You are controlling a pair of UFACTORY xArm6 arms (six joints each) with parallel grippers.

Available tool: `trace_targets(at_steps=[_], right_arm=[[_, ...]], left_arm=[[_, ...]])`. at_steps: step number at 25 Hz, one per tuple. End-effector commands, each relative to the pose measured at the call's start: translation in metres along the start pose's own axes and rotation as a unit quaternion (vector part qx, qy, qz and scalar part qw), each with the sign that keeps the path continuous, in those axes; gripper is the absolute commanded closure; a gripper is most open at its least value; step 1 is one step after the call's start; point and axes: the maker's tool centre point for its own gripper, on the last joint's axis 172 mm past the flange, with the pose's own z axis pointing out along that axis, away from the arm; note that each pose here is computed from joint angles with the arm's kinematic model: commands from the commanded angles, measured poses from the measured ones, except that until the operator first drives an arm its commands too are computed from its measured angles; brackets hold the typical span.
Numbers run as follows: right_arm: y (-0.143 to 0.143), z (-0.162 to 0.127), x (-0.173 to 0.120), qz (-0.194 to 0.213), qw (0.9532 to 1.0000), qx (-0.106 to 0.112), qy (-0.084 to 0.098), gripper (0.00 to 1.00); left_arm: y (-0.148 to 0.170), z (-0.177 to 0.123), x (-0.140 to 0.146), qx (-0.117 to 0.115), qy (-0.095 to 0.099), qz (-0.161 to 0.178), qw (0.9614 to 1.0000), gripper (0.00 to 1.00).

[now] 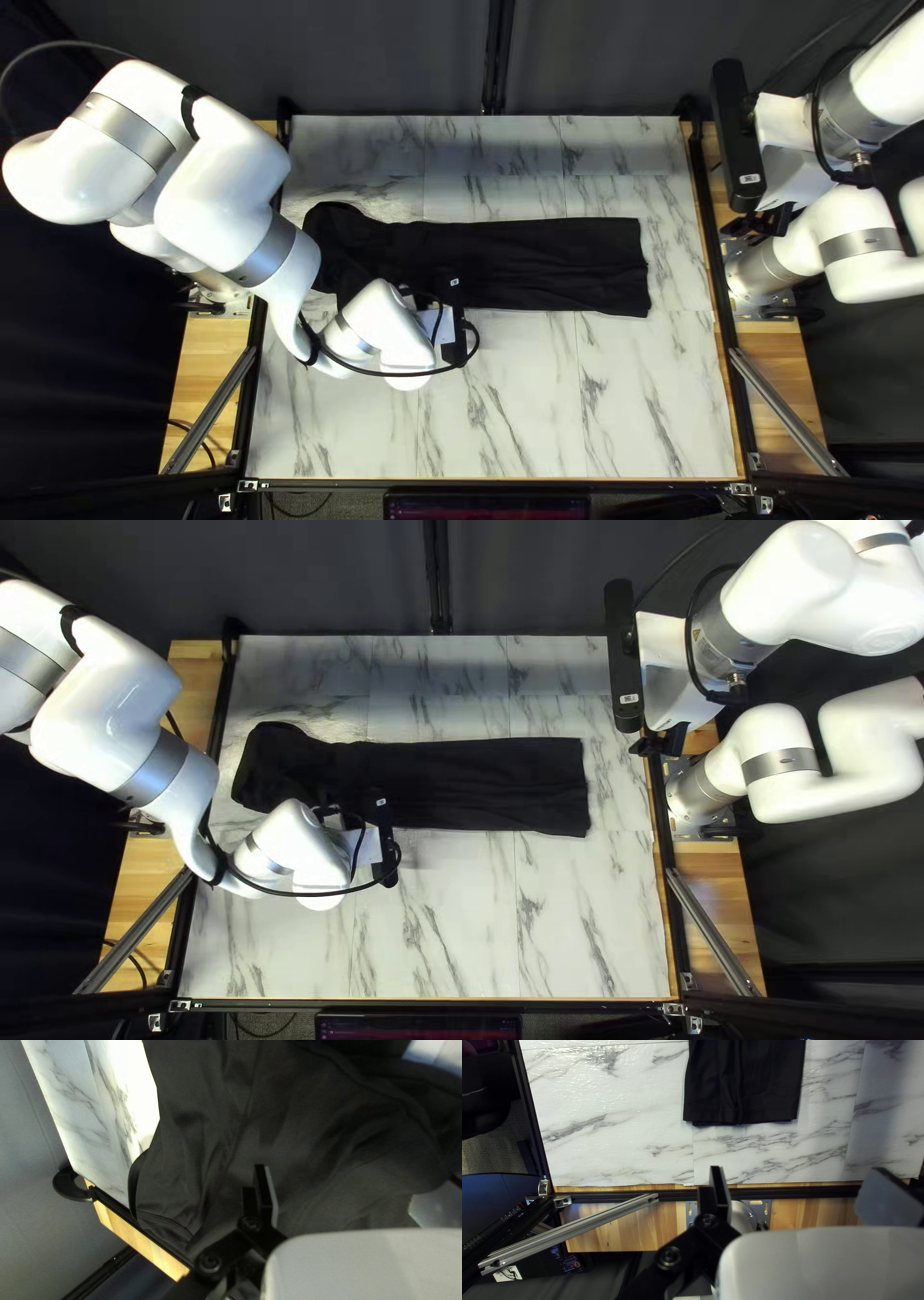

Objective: Fold t-shirt

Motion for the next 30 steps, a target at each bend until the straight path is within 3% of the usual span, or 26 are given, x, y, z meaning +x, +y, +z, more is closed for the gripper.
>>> trace_targets(at_steps=[1, 15, 27, 30], right_arm=[[0.0, 0.0, 0.0, 0.0, 1.0, 0.0, 0.0, 0.0], [0.0, 0.0, 0.0, 0.0, 1.0, 0.0, 0.0, 0.0], [0.0, 0.0, 0.0, 0.0, 1.0, 0.0, 0.0, 0.0], [0.0, 0.0, 0.0, 0.0, 1.0, 0.0, 0.0, 0.0]], left_arm=[[-0.001, -0.001, 0.004, 0.0, 0.004, 0.0, 1.0, 0.12], [-0.007, -0.01, 0.005, -0.002, 0.018, 0.0, 0.9998, 0.18], [-0.018, -0.008, 0.005, 0.002, 0.016, -0.002, 0.9999, 0.22], [-0.015, -0.004, 0.006, 0.0, 0.017, -0.002, 0.9999, 0.27]])
